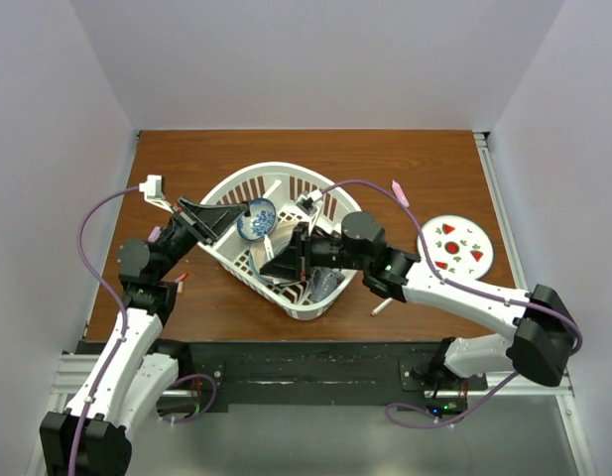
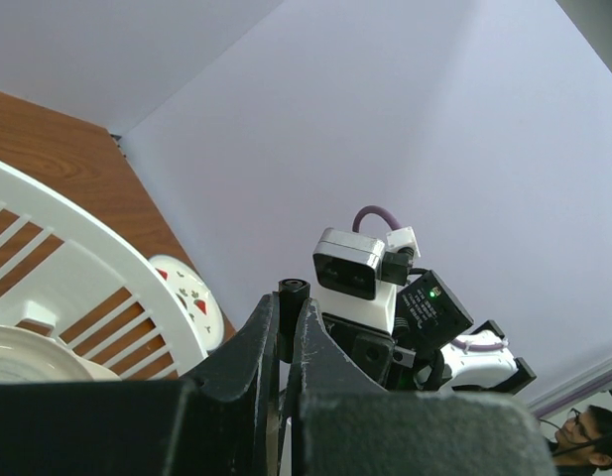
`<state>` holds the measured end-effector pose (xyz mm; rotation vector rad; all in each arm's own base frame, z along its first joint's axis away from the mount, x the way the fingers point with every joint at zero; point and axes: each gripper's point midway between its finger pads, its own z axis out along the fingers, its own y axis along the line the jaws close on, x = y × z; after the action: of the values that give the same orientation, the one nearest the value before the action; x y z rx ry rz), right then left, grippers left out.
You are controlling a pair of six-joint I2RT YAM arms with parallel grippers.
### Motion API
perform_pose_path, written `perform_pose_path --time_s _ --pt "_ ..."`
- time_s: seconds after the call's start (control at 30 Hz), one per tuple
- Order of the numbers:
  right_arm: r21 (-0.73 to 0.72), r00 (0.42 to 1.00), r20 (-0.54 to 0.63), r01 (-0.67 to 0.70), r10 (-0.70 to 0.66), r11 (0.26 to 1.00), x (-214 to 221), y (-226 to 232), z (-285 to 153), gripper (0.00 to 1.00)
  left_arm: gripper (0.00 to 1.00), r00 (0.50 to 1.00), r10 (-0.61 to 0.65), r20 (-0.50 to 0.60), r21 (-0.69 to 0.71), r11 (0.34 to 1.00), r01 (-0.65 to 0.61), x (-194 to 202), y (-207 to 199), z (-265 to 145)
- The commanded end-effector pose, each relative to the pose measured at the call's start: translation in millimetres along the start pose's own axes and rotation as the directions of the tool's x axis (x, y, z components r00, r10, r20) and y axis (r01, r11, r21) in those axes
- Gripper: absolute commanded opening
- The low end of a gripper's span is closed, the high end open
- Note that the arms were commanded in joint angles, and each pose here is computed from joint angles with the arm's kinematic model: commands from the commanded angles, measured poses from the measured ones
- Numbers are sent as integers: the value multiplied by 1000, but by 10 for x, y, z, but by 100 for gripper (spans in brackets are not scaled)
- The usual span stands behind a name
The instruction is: Insert the pens into the pen caps
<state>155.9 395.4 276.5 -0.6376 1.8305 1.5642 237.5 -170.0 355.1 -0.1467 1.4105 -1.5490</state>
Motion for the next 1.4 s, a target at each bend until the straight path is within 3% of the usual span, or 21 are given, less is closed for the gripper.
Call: perform_pose_path --time_s 0.0,1.1,1.37 --pt "-85 995 91 59 -51 995 -340 333 129 0 0 999 48 26 78 996 -50 -58 -207 6" --pt "-46 994 91 62 -58 997 -466 290 330 0 0 996 66 -54 139 989 -58 147 -334 -133" --pt "0 988 134 78 -77 997 -635 278 338 0 0 992 88 -91 96 992 -80 237 -216 -168"
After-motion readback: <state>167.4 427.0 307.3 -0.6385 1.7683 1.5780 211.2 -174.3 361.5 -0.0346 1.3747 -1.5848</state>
